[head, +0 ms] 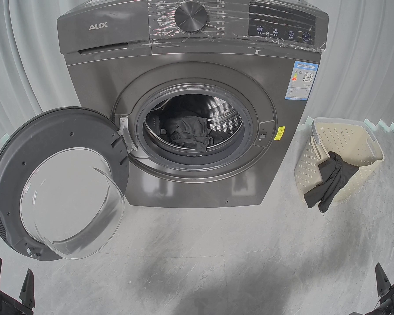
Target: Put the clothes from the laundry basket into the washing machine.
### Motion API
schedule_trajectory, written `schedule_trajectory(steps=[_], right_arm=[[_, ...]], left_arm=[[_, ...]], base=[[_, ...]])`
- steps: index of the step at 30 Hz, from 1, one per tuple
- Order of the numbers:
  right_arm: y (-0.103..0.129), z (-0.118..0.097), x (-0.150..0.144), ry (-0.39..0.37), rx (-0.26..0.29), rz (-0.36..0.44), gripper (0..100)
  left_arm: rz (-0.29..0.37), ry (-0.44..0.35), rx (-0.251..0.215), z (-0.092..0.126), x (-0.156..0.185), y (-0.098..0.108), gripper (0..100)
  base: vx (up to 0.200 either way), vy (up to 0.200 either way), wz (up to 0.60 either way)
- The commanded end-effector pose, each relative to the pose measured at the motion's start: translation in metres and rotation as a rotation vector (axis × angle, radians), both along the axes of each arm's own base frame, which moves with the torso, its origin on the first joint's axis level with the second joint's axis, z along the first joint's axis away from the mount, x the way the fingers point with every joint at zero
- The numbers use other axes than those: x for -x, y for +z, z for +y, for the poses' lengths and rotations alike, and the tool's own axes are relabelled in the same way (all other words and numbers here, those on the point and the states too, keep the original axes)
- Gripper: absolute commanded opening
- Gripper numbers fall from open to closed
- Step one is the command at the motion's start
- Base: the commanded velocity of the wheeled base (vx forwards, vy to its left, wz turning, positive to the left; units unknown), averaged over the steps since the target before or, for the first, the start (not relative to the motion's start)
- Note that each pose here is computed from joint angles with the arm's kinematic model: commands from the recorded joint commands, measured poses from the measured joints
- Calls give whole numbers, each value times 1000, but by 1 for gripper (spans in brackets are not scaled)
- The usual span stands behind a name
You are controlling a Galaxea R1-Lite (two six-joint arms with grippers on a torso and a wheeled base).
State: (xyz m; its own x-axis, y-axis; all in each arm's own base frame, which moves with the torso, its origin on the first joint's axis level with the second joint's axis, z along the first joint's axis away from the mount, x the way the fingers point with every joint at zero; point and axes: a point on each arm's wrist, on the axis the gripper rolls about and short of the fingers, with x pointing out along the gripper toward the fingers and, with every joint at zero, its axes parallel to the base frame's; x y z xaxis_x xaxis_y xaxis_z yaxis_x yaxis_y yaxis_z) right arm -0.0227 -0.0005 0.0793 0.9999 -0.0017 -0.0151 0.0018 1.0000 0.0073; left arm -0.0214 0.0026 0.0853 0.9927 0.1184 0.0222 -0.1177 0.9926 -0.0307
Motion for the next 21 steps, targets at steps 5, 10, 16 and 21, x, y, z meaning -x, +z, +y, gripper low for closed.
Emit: schedule_trajectory(steps=[5, 10, 16, 21], right_arm=[[-4, 0, 0, 3, 10, -6, 100], [-4, 0, 0, 3, 9, -6, 100], [-4, 0, 0, 3, 9, -6, 100], [-4, 0, 0, 3, 9, -6, 100]], left_arm=[[22, -134, 0, -3, 1, -9, 100], [25, -119, 12, -2, 1, -9, 100], [24, -119, 14, -2, 1, -9, 100], [23, -119, 14, -2, 1, -9, 100]], base=[[0, 0, 0], [0, 0, 0], [0, -200, 0], [0, -200, 0]])
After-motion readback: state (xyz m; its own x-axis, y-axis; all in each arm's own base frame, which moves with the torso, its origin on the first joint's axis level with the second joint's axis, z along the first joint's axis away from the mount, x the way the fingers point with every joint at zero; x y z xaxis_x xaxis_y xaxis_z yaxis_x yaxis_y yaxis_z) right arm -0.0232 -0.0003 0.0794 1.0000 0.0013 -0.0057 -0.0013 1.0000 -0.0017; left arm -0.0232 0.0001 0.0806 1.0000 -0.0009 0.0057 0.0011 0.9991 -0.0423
